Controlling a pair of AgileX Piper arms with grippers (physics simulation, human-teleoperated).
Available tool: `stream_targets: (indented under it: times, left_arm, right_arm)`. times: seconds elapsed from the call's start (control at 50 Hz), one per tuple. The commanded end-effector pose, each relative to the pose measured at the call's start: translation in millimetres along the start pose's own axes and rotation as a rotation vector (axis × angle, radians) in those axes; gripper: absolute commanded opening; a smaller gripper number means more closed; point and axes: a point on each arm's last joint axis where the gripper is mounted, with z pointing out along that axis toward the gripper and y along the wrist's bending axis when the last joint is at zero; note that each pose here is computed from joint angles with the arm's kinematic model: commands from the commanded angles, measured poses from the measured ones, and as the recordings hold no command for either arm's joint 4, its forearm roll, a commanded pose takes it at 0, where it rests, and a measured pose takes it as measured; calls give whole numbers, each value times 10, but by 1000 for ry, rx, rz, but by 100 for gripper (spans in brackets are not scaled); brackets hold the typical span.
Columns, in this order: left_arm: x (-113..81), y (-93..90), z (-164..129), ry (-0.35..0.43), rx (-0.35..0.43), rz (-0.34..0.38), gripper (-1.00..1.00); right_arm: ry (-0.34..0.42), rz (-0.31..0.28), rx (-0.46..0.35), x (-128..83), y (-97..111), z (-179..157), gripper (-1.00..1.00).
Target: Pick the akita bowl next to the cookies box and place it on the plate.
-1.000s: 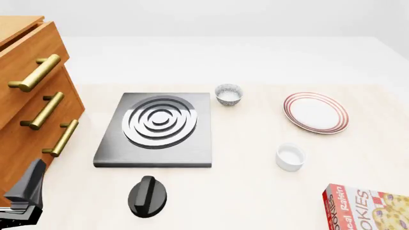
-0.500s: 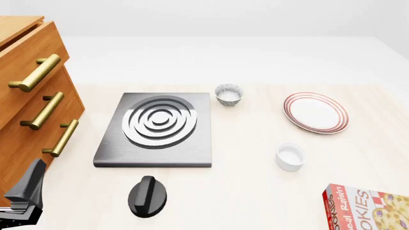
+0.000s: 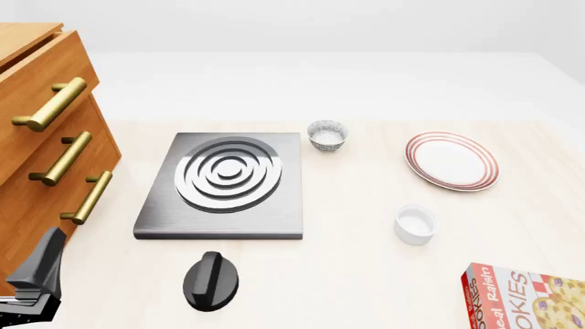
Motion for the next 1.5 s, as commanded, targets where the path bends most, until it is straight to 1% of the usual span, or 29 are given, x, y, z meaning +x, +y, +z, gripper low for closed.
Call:
stream_targets:
  times: [0.02, 0.12, 0.22, 0.38, 0.44, 0.5, 0.6, 0.68, 0.72, 0.8, 0.84, 0.86, 0.88, 0.9, 0.96, 1.0, 1.08, 1.12, 1.14, 1.2, 1.22, 1.26, 1.4, 1.42, 1.5]
  left_arm:
    - [0, 0, 0, 0, 0, 0, 100]
    - [0, 0, 0, 0, 0, 0, 100]
    - [0, 0, 0, 0, 0, 0, 100]
    - [0, 0, 0, 0, 0, 0, 100]
    - [0, 0, 0, 0, 0, 0, 100]
    - [0, 0, 0, 0, 0, 0, 100]
    - [0, 0, 0, 0, 0, 0, 100]
    - [0, 0, 0, 0, 0, 0, 100]
    - [0, 0, 0, 0, 0, 0, 100]
    - [0, 0, 0, 0, 0, 0, 100]
    - [0, 0, 0, 0, 0, 0, 100]
    - [0, 0, 0, 0, 0, 0, 100]
    - [0, 0, 0, 0, 0, 0, 100]
    - [0, 0, 0, 0, 0, 0, 100]
    - [0, 0, 0, 0, 0, 0, 100]
    - [0, 0, 0, 0, 0, 0, 100]
    - [0, 0, 0, 0, 0, 0, 100]
    - [0, 0, 0, 0, 0, 0, 100]
    - [0, 0, 0, 0, 0, 0, 100]
    - [0, 0, 0, 0, 0, 0, 100]
    - [0, 0, 0, 0, 0, 0, 100]
    - [0, 0, 0, 0, 0, 0, 100]
    - [0, 0, 0, 0, 0, 0, 100]
    - [0, 0, 0, 0, 0, 0, 100]
    - [0, 0, 0, 0, 0, 0, 100]
  right_arm:
    - [-50, -10, -17, -150, 164, -539, -100]
    - [-58, -11, -18, -206, 171, -725, -100]
    - [-72, -27, -34, -270, 281, -903, -100]
    - [-74, -39, -53, -307, 400, -1008, -100]
    - [-78, -59, -62, -324, 463, -1046, -100]
    - [-91, -89, -78, -357, 577, -1114, -100]
    - [-97, -110, -93, -390, 678, -1165, -100]
    - [-104, -145, -106, -394, 774, -1212, -100]
    - [-105, -146, -122, -406, 869, -1249, -100]
    - [-108, -166, -130, -397, 927, -1273, -100]
    - [-115, -192, -136, -384, 974, -1297, -100]
    - [-122, -212, -152, -375, 1080, -1334, -100]
    - [-122, -212, -152, -374, 1080, -1334, -100]
    - [-127, -227, -162, -362, 1140, -1359, -100]
    - [-127, -237, -166, -350, 1168, -1362, -100]
    - [-133, -254, -173, -338, 1218, -1376, -100]
    - [-137, -269, -194, -332, 1348, -1407, -100]
    - [-140, -284, -189, -325, 1331, -1395, -100]
    - [-141, -291, -194, -323, 1364, -1397, -100]
    - [-140, -297, -199, -316, 1394, -1394, -100]
    - [-141, -300, -207, -320, 1443, -1405, -100]
    - [-140, -301, -206, -318, 1442, -1397, -100]
    - [-137, -310, -236, -293, 1625, -1421, -100]
    - [-139, -323, -245, -277, 1684, -1435, -100]
    - [-141, -330, -258, -277, 1758, -1477, -100]
